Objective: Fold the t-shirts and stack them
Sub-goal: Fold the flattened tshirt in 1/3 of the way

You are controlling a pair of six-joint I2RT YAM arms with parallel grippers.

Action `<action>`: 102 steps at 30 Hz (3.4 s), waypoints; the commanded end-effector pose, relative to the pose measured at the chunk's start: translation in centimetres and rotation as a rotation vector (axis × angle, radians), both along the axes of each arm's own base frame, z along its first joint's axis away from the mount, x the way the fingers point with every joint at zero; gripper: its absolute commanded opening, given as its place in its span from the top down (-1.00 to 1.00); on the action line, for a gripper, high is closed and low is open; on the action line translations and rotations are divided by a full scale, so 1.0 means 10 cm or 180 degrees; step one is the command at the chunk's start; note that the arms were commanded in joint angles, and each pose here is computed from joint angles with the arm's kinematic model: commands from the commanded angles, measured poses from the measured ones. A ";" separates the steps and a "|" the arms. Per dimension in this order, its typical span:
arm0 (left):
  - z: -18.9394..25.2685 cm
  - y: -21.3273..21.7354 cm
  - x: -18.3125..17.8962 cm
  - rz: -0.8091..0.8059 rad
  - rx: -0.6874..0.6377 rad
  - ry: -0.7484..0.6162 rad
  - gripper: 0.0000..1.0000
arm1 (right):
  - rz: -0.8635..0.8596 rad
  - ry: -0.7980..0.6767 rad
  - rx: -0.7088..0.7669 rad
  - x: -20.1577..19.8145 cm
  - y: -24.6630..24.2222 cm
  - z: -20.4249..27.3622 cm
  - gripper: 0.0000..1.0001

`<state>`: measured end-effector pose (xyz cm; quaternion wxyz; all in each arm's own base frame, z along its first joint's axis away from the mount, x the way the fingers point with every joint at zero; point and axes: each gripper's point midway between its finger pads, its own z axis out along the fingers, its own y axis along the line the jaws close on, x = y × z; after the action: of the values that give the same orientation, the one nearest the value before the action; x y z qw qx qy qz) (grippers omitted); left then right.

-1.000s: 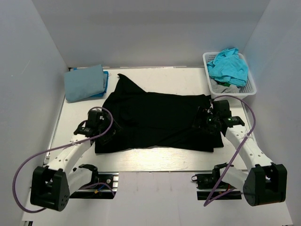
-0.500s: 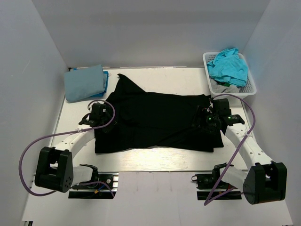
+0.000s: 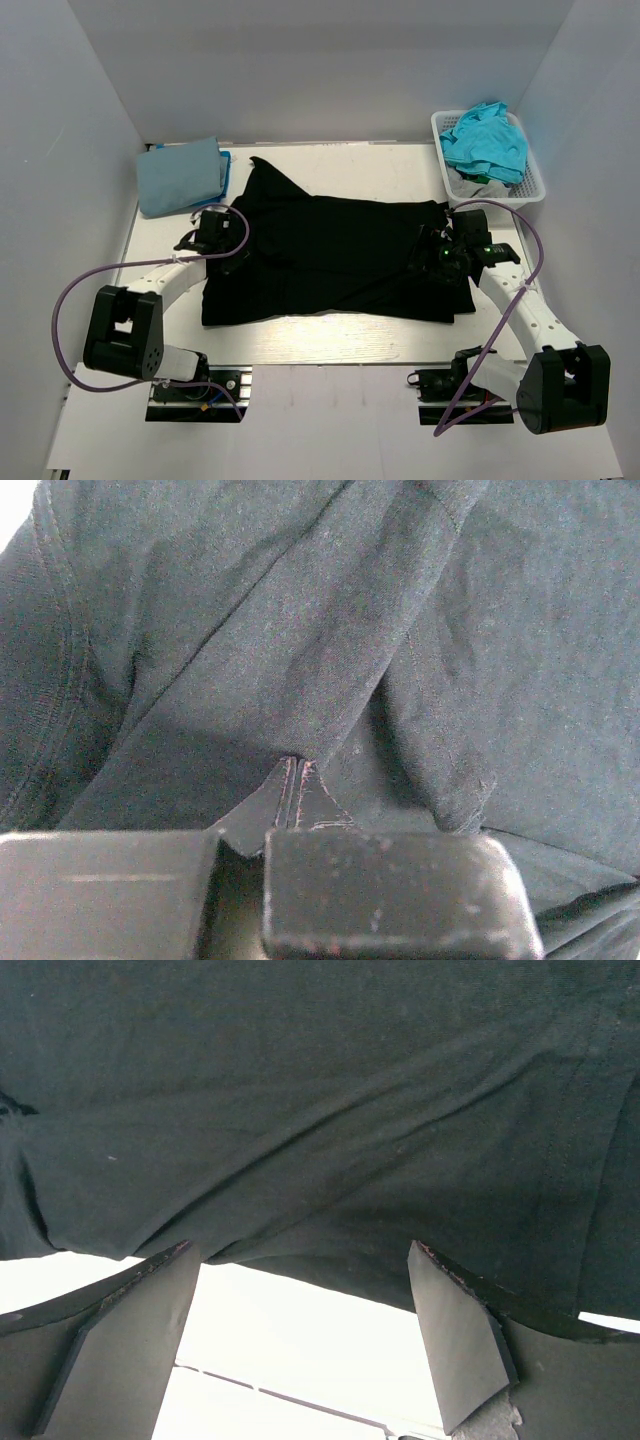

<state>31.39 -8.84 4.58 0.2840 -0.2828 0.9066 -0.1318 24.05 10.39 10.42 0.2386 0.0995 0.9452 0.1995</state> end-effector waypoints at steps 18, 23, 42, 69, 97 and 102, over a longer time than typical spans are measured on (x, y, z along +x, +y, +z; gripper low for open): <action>0.53 0.04 0.11 -0.1063 0.1104 0.0034 -1.00 | 0.0078 0.0064 -0.0270 0.03 -0.08 -0.14 -0.81; 0.13 0.01 -0.14 -0.1652 0.1454 0.0649 -1.00 | 0.0137 0.0159 -0.0258 0.03 -0.05 -0.26 -0.81; -0.06 0.24 0.19 -0.1021 0.1802 0.0701 -1.00 | 0.0230 0.0191 -0.0212 0.15 0.01 -0.25 -0.81; 0.24 -0.21 1.34 -0.1025 0.1814 0.0208 -1.00 | 0.0116 -0.0009 -0.0315 0.24 -0.05 -0.06 -0.81; -0.34 -0.47 -0.83 -0.0843 -0.0009 0.0811 -1.00 | -0.0031 0.0504 -0.0041 -0.37 0.05 -0.88 -0.81; -0.43 -0.31 -1.44 -0.0544 -0.0101 0.1380 -1.00 | -0.0300 0.0770 0.0040 -0.78 -0.01 -0.97 -0.81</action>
<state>24.00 -13.38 2.75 0.1878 -0.1851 0.9535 -0.1460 21.19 10.97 3.04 0.2105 0.1218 0.9491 0.2003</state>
